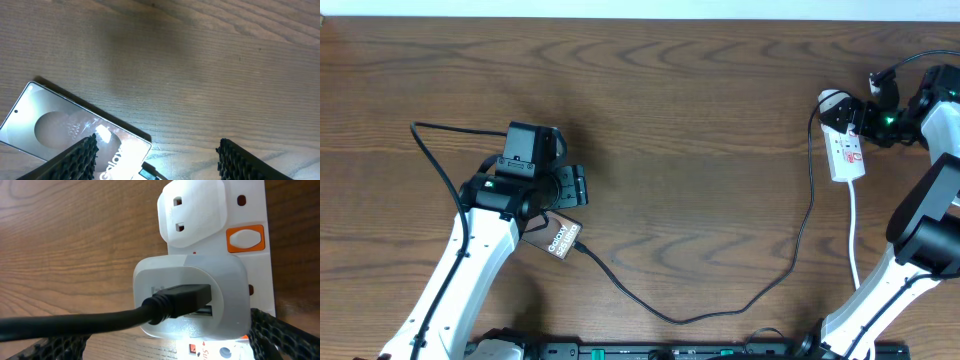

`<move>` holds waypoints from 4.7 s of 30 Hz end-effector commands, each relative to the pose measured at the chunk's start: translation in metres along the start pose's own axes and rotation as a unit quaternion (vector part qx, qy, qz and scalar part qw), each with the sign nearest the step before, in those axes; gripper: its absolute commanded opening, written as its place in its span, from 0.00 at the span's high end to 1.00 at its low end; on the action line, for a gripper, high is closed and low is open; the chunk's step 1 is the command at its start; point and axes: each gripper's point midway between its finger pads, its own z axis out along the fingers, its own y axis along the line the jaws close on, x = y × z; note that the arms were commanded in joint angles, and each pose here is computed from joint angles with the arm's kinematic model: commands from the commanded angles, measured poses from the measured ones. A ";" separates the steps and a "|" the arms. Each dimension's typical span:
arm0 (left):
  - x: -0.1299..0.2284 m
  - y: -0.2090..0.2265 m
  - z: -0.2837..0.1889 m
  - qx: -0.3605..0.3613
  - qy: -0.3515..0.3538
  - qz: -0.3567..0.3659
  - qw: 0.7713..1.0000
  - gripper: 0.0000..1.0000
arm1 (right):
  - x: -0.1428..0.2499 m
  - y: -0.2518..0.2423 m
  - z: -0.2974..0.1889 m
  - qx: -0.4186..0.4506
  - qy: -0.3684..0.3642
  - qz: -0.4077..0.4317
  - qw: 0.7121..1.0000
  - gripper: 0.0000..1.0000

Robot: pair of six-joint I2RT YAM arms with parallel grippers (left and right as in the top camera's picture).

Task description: Plug charger to phone and switch on socket

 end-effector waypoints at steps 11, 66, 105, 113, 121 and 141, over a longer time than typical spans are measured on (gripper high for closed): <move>-0.004 0.000 -0.003 -0.004 -0.005 0.009 1.000 0.25 | 0.006 0.019 0.004 -0.023 0.016 0.009 1.000 0.01; -0.004 0.000 -0.003 -0.004 -0.005 0.009 1.000 0.25 | 0.019 0.015 0.018 -0.033 0.029 0.025 0.999 0.01; -0.004 0.000 -0.003 -0.004 -0.005 0.009 1.000 0.25 | 0.018 0.016 0.023 -0.015 0.033 0.049 0.998 0.01; -0.004 -0.001 -0.003 -0.004 -0.005 0.009 1.000 0.25 | 0.009 0.004 -0.034 0.033 -0.001 0.091 0.995 0.01; -0.004 0.000 -0.003 -0.004 -0.005 0.009 1.000 0.25 | 0.004 0.021 -0.156 0.201 -0.091 0.152 0.964 0.01; -0.004 0.000 -0.003 -0.004 -0.005 0.009 1.000 0.25 | 0.030 0.101 -0.252 0.192 -0.185 0.159 0.951 0.01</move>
